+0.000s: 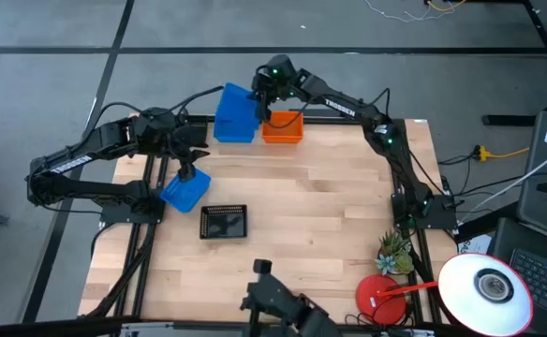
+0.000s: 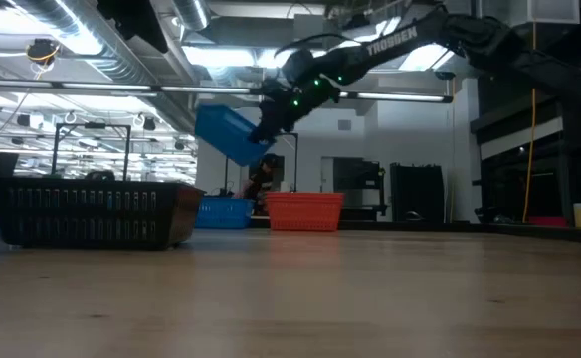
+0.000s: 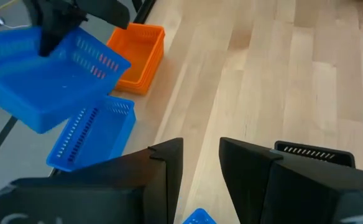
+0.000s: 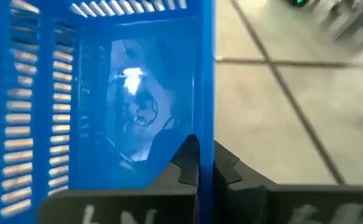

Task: Stack baskets by color
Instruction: Stack the bottom blue bin on the top blue bin

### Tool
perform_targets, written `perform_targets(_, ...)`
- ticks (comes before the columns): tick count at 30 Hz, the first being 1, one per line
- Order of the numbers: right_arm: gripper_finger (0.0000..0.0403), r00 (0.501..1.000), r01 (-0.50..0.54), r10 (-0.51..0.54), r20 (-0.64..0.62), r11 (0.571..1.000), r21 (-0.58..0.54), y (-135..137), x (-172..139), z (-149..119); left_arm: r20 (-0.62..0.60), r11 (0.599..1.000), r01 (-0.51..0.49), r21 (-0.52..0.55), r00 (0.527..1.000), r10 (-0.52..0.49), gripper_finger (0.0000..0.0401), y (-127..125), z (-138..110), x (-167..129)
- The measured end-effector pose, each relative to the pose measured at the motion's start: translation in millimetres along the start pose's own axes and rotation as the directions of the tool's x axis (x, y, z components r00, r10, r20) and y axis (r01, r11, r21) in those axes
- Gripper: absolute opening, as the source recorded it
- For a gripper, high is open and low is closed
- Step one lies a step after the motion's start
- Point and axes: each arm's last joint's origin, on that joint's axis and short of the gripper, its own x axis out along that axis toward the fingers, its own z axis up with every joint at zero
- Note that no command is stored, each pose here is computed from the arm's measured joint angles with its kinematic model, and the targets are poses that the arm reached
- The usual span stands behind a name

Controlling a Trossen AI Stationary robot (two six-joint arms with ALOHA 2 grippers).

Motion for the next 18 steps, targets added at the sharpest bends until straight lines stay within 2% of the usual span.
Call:
perform_targets(4,0.0000,0.999,-0.007,0.008,-0.033,1.000,0.011,-2,3,-12,0.001,1.000,0.001,0.000,1.000,-0.001,0.0096,0,0,0)
perform_targets(10,0.0000,1.000,-0.004,0.004,-0.015,1.000,-0.012,-1,7,-12,0.001,1.000,0.001,0.000,1.000,-0.001,0.0096,0,0,0)
perform_targets(18,0.0000,0.999,-0.016,0.014,-0.045,0.999,-0.037,4,32,-33,0.001,1.000,0.001,-0.001,1.000,-0.001,0.0096,0,0,0)
